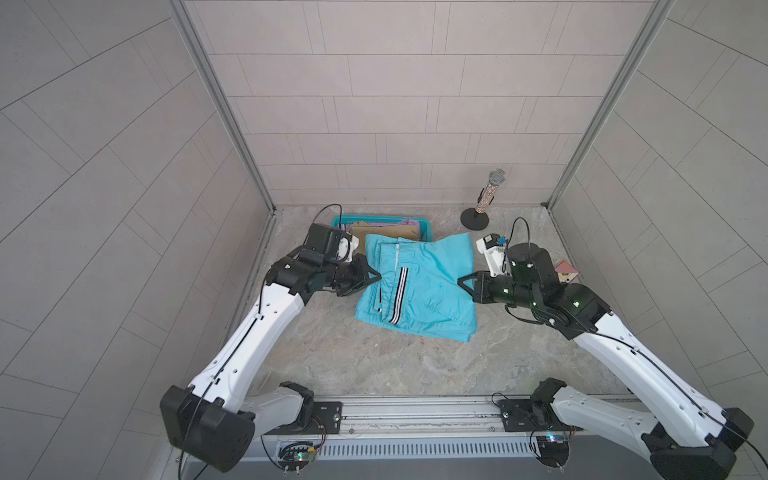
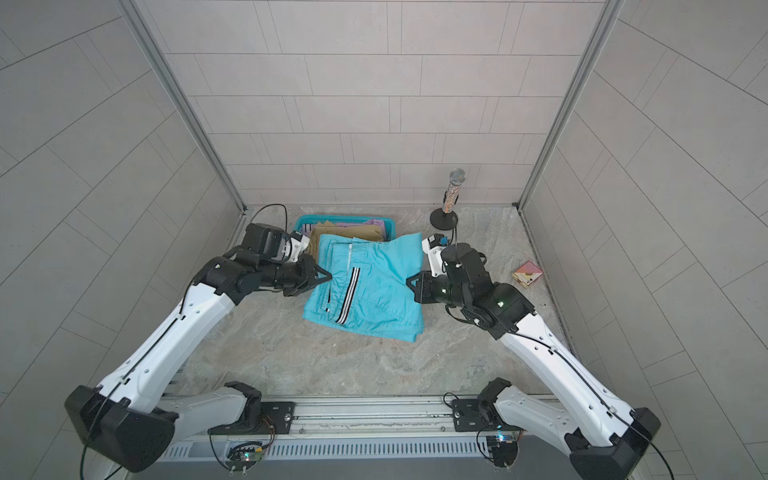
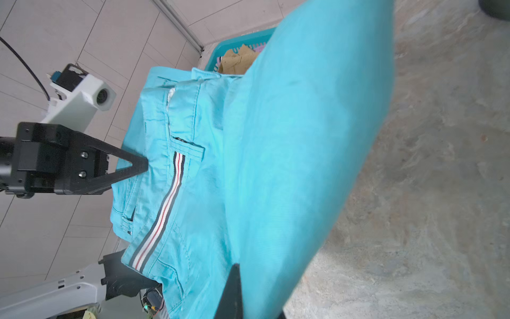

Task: Put the folded long pants in the basket
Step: Place the long pant in the basket.

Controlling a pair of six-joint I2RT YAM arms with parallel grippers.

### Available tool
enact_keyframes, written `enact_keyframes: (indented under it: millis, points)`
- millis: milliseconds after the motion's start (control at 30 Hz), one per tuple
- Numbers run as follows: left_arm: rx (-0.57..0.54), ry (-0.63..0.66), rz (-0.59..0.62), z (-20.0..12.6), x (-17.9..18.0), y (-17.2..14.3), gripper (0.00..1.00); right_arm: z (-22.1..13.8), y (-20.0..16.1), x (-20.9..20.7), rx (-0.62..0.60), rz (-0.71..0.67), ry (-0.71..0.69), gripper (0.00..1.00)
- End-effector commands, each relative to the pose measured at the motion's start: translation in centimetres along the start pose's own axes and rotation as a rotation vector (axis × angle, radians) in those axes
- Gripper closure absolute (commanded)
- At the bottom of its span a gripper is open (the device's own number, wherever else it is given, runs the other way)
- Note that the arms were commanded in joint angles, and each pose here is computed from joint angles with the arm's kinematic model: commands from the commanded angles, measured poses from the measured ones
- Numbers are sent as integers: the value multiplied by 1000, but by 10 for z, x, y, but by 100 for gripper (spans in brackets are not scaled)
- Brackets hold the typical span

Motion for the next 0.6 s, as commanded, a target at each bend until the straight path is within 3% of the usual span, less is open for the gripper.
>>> enact_keyframes:
  millis: [0,233,567]
  points:
    - [-8,-12,47,-7,-7,29,100,8,35,12,-87,-56,-15,100]
    - [-55,79,-21,-8,21,98,100,75,87,24,-145,-67,-17,100]
    - [-75,153,-108,14,67,155,100,172,119,8,-89,-59,-52,100]
Point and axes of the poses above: each gripper's point midway between its finger pads, its own z axis out along the fingers, its own x axis along the line the jaws close on, y = z × x, the point moved 8 cm from there along -z, back along the fingers, and after that the axes turned 1 degree about z, right-handed, at the moved point
